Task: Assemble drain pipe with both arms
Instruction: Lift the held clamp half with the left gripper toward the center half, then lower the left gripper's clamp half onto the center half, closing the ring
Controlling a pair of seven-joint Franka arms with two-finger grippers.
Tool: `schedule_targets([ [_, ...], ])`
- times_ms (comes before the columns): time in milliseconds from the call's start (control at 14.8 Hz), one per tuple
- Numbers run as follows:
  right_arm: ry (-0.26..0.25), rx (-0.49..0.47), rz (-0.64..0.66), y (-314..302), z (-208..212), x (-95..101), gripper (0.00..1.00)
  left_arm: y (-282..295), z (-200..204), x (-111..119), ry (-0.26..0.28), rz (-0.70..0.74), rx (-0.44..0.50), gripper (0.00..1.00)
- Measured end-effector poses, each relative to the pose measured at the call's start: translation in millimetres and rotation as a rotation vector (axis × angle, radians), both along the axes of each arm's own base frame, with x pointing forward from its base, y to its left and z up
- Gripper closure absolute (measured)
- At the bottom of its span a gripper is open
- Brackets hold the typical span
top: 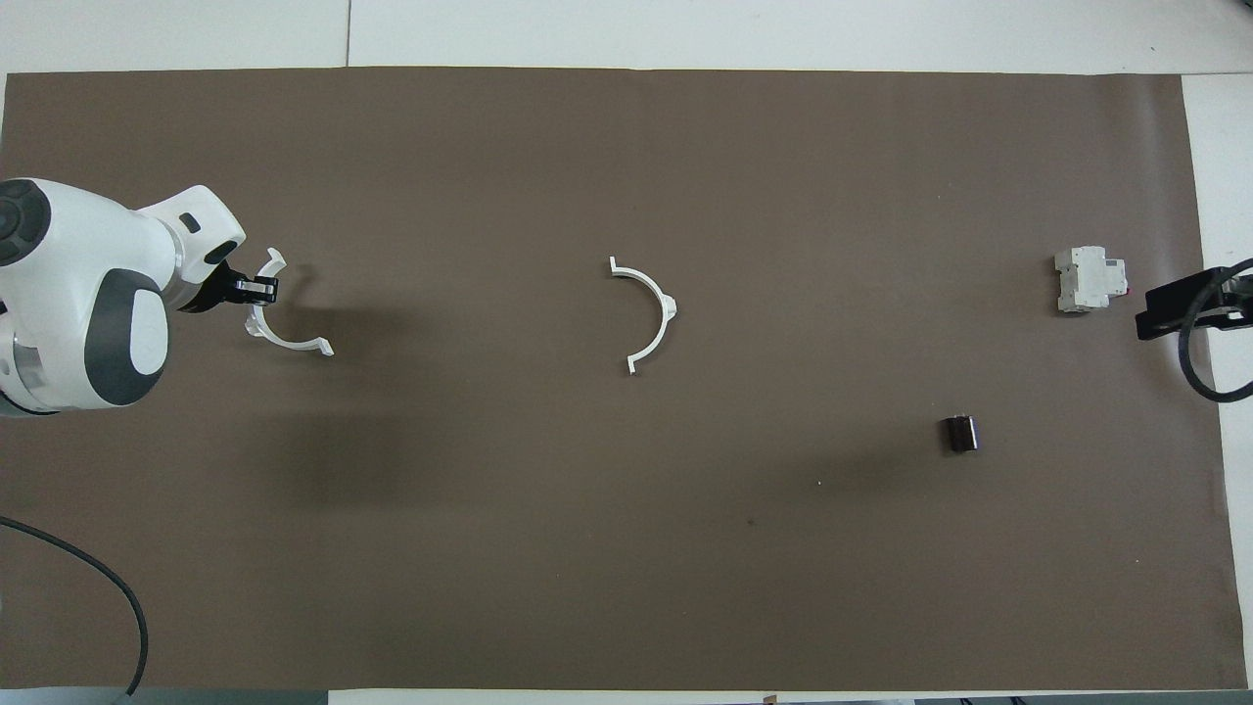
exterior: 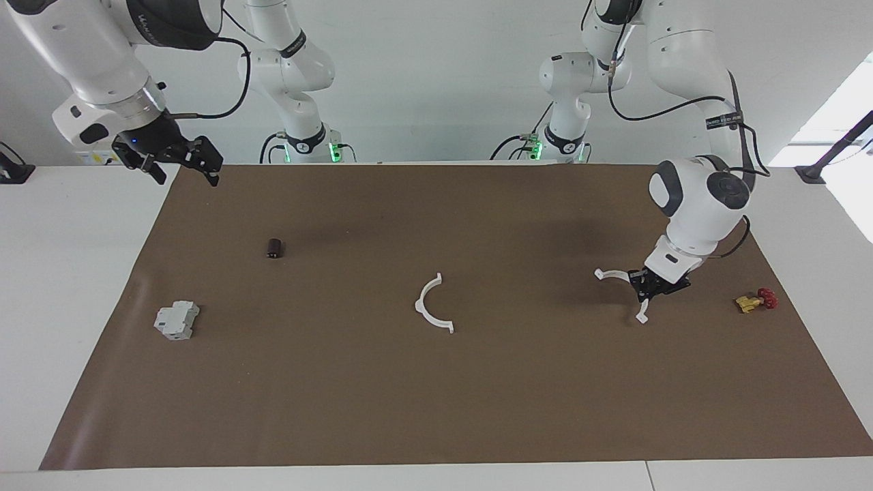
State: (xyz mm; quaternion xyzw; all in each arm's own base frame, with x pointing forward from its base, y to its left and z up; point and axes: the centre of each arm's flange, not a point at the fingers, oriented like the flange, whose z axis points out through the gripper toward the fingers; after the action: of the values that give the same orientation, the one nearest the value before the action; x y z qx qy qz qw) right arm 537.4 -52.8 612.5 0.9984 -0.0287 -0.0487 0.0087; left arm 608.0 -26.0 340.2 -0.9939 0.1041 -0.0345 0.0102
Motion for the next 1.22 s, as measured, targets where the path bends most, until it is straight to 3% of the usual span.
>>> schedule_targets([
  [542, -0.016, 0.005, 0.003, -15, 1, 0.4, 0.00, -126, 24, -3, -0.058, -0.195, 0.015, 0.93],
  [948, -0.025, 0.030, -0.014, -22, 1, 0.5, 0.00, -248, 27, -9, -0.099, -0.116, -0.032, 0.93],
  [1219, -0.026, 0.030, -0.013, -21, 0, 1.3, 0.00, -282, 17, -5, -0.105, -0.115, -0.041, 0.93],
])
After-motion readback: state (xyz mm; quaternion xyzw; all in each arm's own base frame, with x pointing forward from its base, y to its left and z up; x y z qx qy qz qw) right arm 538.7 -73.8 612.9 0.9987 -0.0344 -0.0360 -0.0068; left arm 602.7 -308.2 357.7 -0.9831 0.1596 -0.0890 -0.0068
